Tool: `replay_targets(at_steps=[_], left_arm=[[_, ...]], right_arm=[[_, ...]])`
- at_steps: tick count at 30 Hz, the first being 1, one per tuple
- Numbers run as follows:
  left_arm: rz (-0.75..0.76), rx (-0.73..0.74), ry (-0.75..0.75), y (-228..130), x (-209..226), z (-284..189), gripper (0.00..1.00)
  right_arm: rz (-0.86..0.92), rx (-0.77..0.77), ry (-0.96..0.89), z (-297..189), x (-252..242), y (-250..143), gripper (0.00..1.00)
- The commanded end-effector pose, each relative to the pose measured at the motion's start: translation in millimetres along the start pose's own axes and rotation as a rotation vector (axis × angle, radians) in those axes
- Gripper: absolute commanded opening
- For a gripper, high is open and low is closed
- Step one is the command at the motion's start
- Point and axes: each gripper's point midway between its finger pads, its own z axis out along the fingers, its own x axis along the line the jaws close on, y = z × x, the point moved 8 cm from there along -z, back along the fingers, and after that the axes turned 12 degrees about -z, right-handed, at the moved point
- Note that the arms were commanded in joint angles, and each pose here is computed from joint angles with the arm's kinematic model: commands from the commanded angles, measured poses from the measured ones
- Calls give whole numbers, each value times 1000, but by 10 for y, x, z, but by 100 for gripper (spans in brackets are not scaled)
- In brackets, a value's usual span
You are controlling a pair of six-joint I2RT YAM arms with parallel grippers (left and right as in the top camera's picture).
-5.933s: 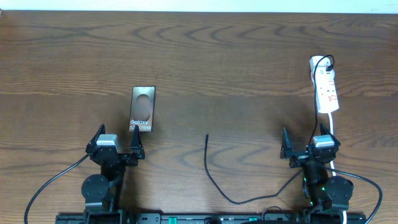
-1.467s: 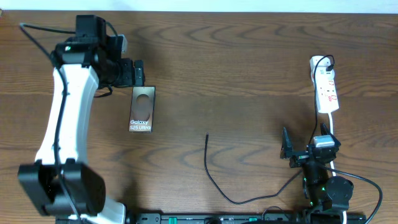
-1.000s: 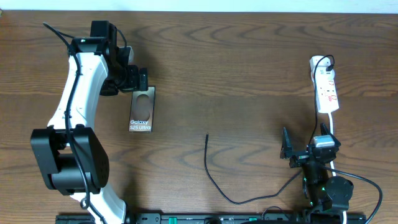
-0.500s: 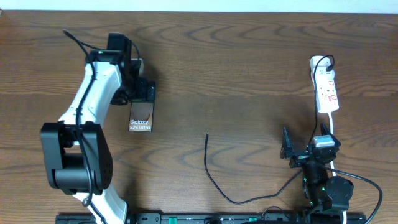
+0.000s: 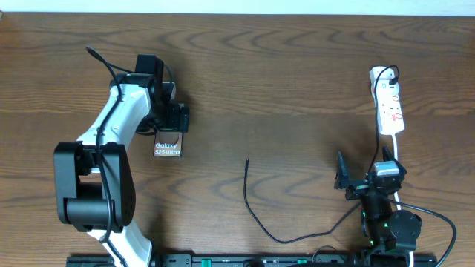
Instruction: Plug charger to phone and switch on socket
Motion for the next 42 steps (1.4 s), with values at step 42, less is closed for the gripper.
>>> replay_targets(at_steps=[42], left_arm=[[2, -53, 5, -39, 54, 266, 98]], right_arm=[[-9, -1, 2, -2, 8, -2, 99]])
